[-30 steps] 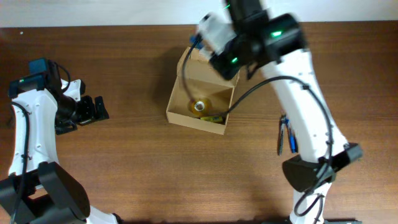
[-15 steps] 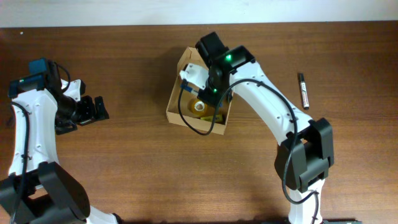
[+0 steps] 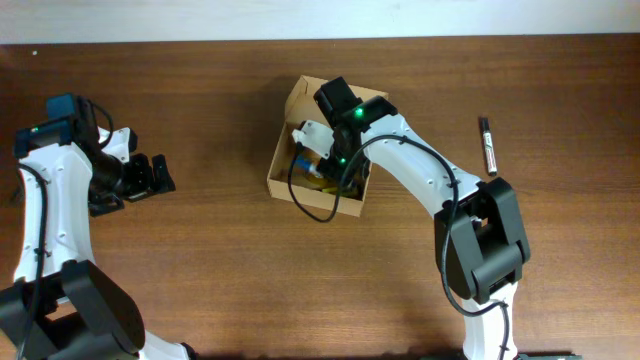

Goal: Pack container
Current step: 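Carry the blue marker into the box and open the right gripper, then return the right gripper to the black TOYO whiteboard marker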

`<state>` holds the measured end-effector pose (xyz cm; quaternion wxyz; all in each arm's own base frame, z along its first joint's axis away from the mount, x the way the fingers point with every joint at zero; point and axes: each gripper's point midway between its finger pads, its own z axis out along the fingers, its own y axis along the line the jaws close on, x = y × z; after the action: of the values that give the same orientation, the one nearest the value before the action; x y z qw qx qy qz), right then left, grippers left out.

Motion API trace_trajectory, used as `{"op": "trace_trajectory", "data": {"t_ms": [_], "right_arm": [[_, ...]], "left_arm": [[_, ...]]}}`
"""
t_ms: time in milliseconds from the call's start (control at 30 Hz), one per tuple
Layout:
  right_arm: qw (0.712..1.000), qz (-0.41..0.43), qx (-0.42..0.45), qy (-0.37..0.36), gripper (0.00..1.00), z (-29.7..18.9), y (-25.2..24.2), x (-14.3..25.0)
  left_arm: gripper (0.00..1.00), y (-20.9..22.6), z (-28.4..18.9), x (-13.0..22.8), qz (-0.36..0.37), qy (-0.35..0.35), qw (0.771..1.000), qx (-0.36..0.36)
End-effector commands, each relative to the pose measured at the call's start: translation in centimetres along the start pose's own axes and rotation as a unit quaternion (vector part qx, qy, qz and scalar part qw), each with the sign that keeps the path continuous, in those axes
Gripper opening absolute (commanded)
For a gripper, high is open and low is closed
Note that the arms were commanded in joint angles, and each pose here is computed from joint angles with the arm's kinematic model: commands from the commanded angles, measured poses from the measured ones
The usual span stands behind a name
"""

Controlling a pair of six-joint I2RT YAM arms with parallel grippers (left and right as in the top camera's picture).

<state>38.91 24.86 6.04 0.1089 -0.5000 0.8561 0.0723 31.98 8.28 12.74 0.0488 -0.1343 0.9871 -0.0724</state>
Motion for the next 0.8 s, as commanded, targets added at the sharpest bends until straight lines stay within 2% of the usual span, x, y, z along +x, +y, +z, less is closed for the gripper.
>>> {"op": "trace_trajectory", "data": {"t_ms": [0, 67, 200, 300, 367, 467, 633, 767], "right_arm": [[0.999, 0.029, 0.01, 0.01, 0.5, 0.2, -0.3, 0.3], [0.999, 0.042, 0.025, 0.023, 0.48, -0.3, -0.7, 0.7], [0.998, 0.049, 0.036, 0.018, 0.25, -3.2, -1.0, -0.2], [0.997, 0.054, 0.055, -0.021, 0.26, -7.5, -1.5, -2.3], [0.993, 0.064, 0.077, -0.056, 0.31, -11.5, -1.9, -3.7], [0.981, 0.106, 0.135, -0.095, 0.31, -17.2, -3.6, -4.1], [0.96, 0.169, 0.185, -0.127, 0.25, -22.9, -6.1, -1.1], [0.931, 0.269, 0.213, -0.124, 0.26, -23.4, -11.4, 4.7]], "left_arm": [[1.0, -0.2, -0.5, 0.1, 0.009, -0.007, 1.0, 0.007], [1.0, -0.2, -0.5, 0.1, 0.009, -0.007, 1.0, 0.007], [1.0, -0.2, -0.5, 0.1, 0.009, -0.007, 1.0, 0.007], [1.0, -0.2, -0.5, 0.1, 0.009, -0.007, 1.0, 0.007], [1.0, -0.2, -0.5, 0.1, 0.009, -0.007, 1.0, 0.007], [1.0, -0.2, -0.5, 0.1, 0.009, -0.007, 1.0, 0.007], [1.0, -0.2, -0.5, 0.1, 0.009, -0.007, 1.0, 0.007], [1.0, -0.2, -0.5, 0.1, 0.009, -0.007, 1.0, 0.007]]}}
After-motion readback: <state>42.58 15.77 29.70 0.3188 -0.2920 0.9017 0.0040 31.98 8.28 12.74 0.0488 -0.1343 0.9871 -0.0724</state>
